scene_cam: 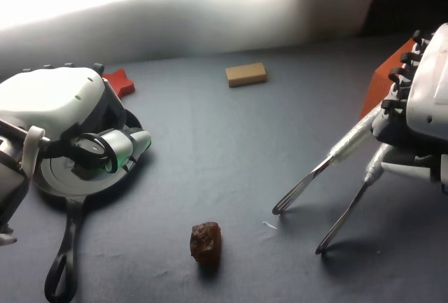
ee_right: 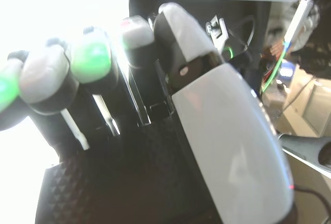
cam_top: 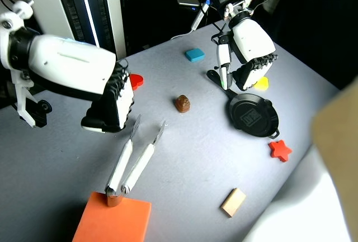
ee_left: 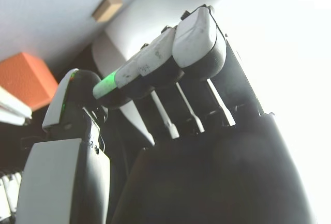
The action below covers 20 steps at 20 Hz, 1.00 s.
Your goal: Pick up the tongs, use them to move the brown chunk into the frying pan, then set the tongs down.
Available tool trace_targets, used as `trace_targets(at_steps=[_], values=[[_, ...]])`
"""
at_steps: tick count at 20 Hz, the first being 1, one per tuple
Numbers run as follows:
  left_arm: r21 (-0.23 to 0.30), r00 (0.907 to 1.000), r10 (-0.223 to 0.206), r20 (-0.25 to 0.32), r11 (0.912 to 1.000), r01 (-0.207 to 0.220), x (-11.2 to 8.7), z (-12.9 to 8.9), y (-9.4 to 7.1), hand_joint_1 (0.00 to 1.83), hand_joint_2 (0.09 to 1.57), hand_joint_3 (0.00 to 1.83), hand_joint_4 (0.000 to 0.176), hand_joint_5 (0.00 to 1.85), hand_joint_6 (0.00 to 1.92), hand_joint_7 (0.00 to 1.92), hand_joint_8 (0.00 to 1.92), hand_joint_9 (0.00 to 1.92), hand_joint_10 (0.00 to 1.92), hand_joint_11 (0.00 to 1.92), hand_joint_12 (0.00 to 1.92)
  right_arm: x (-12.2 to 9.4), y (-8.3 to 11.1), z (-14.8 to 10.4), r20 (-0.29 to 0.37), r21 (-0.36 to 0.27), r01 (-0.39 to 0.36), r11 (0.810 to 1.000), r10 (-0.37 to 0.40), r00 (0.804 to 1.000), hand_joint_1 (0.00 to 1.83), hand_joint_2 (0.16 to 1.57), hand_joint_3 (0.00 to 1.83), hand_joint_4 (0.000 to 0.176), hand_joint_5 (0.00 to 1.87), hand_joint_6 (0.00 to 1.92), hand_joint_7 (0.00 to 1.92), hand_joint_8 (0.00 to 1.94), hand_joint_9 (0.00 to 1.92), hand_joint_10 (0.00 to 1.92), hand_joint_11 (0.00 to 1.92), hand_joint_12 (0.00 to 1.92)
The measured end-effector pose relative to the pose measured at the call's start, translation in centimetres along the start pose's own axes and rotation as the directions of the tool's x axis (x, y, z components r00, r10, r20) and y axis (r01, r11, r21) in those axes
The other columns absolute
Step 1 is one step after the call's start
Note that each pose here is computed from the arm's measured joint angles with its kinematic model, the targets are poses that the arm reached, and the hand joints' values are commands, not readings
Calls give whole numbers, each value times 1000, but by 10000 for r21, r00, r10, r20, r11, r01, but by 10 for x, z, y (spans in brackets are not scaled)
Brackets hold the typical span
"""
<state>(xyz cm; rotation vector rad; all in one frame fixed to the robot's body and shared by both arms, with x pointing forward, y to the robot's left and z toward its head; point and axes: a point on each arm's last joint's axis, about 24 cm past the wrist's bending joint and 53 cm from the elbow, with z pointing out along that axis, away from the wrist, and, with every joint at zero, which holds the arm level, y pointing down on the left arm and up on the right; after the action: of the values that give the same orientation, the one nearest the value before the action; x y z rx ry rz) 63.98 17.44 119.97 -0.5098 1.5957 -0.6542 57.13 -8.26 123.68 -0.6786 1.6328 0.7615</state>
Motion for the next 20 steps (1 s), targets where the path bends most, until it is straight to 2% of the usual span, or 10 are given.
trace_targets(at_steps=[2,5,8,10,11,14,16,18,19,20], values=[[-57,9998,174,-94,9998,-174,4,-1,3,296,1366,42,30,132,42,235,3,200,242,0,1090,-3,-4,0,55,177,-208,9996,207,9998,369,1167,22,0,279,16,349,2,345,40,0,1020],[-19,9990,402,-175,9992,-402,7,-3,2,284,1373,22,16,104,14,200,3,195,219,0,1088,-12,-2,2,268,116,-807,9967,804,9964,317,1189,7,0,227,0,321,0,305,4,0,911],[29,9983,561,-165,9984,-561,6,-3,1,169,1366,3,24,59,4,73,3,49,60,0,240,-20,-6,10,408,447,-1403,9891,1385,9895,392,1149,0,0,193,2,281,3,228,2,0,609],[11,9971,734,-180,9973,-734,7,-3,2,69,1293,0,14,4,0,17,1,2,5,0,34,-12,-19,18,114,1245,-1546,9801,1544,9879,410,1085,0,0,82,0,158,0,124,0,0,364],[8,9965,817,-203,9967,-817,7,-2,2,42,1271,0,10,0,0,6,0,0,0,0,6,-6,-24,20,-55,1577,-1609,9743,1638,9865,495,1039,0,0,23,0,91,0,67,0,0,210],[-68,9925,1192,-268,9928,-1194,6,2,7,7,1258,0,26,0,0,1,0,0,0,9,6,5,-31,25,-403,2366,-1778,9552,1924,9805,828,920,0,0,0,0,27,0,14,0,0,14],[-170,9903,1329,-401,9909,-1337,9,1,11,17,1253,7,28,30,1,42,5,30,4,5,143,7,-28,29,-478,2490,-1998,9477,2181,9748,960,855,0,0,0,0,20,1,19,3,30,16],[-352,9902,1283,-550,9908,-1303,13,0,17,51,1245,4,26,46,4,63,6,46,6,0,192,11,-27,33,-573,2613,-2110,9419,2334,9707,955,849,0,0,0,0,22,2,22,4,41,23],[-382,9894,1327,-589,9901,-1350,14,0,19,71,1241,2,26,65,7,78,5,57,7,0,222,15,-27,35,-698,2771,-2091,9378,2367,9691,958,813,0,0,2,6,28,6,25,24,7,182],[-435,9889,1342,-630,9896,-1371,15,0,20,71,1241,2,26,65,7,78,5,57,7,0,222,18,-28,37,-786,2888,-2082,9345,2399,9676,958,813,0,0,2,6,28,6,25,24,7,182]])
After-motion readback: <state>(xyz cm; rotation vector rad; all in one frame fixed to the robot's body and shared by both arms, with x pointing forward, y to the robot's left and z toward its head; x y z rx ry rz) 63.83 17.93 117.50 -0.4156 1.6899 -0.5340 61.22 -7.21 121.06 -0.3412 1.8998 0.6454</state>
